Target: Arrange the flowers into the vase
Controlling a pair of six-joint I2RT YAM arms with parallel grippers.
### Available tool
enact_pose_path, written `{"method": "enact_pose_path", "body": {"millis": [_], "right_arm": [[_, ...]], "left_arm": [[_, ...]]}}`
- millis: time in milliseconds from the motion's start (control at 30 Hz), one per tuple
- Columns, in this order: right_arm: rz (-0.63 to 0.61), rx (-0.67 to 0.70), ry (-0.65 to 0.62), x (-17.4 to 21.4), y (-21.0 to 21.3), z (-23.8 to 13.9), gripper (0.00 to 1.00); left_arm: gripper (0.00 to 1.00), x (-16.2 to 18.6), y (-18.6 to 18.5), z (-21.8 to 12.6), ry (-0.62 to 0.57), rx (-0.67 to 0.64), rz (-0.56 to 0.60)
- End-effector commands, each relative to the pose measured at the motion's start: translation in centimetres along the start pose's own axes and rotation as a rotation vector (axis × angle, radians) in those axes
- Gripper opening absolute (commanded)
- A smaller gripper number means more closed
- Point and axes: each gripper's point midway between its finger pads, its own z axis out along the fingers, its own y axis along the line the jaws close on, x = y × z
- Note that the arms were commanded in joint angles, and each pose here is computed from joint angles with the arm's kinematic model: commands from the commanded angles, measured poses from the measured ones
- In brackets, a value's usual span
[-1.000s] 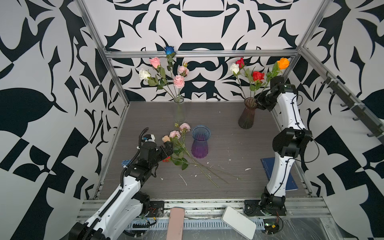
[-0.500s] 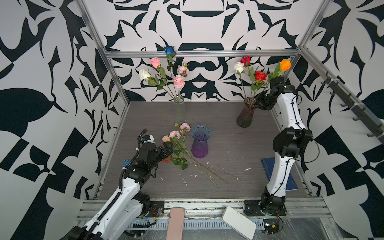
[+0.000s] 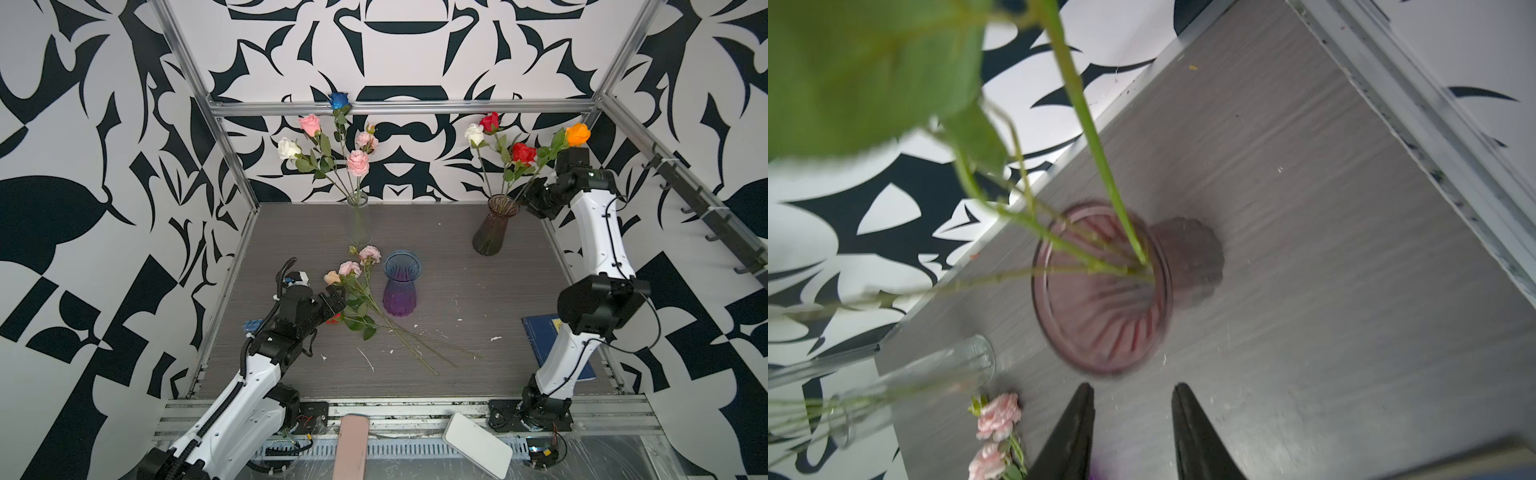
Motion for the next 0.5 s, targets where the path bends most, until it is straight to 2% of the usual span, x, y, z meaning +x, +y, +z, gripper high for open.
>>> {"method": "enact_pose_path", "body": {"millis": [0,133,300,367,467], "right_arm": [[-0.141,-0.008,-0.035,3.2,1.9,-3.6,0.35],[-0.346,-0.056,-0.012,10.9,4.9,-4.8,0.34],[-0.475,-0.167,0.119,21.7,5.5,-4.1,0.3],[-0.499,-0.182,0.214,26.3,4.3,-2.8,0.29],[-0.46,-0.209,0.334,32.0,2.4,-1.1,0.28]], "left_arm": [[0.99,1.1,0.9,0.5,0.035,-0.018,-0.025],[0.99,1.3,0.9,0.9,0.039,-0.011,-0.039],[0.99,1.6,0.7,1.5,0.065,-0.002,-0.023],[0.99,2.0,0.7,2.0,0.089,-0.005,-0.017],[0.99,2.7,0.6,2.7,0.14,0.0,-0.024]]}}
